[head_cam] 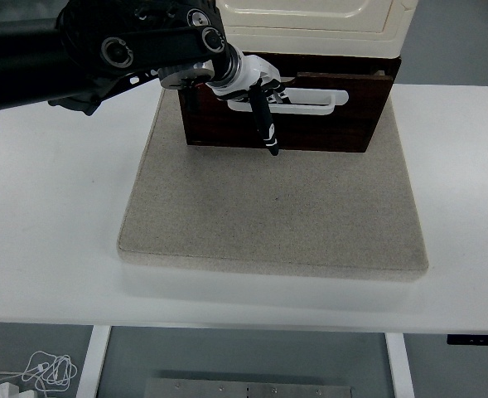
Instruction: Close the drawer under the combination cabinet
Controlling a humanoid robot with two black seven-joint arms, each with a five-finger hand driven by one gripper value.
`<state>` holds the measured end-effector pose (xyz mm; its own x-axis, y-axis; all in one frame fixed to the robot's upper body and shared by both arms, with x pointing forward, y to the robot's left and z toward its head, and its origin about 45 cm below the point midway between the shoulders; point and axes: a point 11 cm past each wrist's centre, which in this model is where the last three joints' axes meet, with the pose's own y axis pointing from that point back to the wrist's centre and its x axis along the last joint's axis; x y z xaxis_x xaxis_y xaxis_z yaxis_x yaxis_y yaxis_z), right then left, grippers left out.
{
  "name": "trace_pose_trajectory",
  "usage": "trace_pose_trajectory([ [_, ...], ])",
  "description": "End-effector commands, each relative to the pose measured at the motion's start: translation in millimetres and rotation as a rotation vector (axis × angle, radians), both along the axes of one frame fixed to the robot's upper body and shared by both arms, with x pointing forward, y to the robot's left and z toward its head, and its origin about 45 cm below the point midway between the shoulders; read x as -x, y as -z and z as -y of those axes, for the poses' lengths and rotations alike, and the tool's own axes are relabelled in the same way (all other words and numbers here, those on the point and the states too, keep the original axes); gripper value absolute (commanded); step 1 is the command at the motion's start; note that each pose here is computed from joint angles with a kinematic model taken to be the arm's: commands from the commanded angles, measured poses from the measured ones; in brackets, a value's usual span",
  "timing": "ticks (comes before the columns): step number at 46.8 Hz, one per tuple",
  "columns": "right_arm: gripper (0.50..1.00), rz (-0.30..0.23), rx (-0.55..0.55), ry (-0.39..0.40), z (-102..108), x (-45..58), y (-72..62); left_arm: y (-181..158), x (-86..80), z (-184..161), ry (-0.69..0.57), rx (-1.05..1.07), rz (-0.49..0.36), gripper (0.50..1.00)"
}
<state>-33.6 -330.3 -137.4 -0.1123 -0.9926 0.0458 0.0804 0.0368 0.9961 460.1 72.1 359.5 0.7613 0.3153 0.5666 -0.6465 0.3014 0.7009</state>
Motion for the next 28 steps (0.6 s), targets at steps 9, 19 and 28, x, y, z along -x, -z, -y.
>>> trace_pose_trajectory([
  [9,0.928,0.0,0.0,0.0,0.0,0.0,0.0,-4.1,-9.3,-4.9,-0.029,0.004,0.021,1.0],
  [19,0.928,0.0,0.0,0.0,0.0,0.0,0.0,-1.9,-16.8,-9.7,-0.058,0.008,0.035,1.0],
  [28,0.928,0.0,0.0,0.0,0.0,0.0,0.0,-3.0,-17.5,-8.4,-0.058,0.016,0.041,1.0],
])
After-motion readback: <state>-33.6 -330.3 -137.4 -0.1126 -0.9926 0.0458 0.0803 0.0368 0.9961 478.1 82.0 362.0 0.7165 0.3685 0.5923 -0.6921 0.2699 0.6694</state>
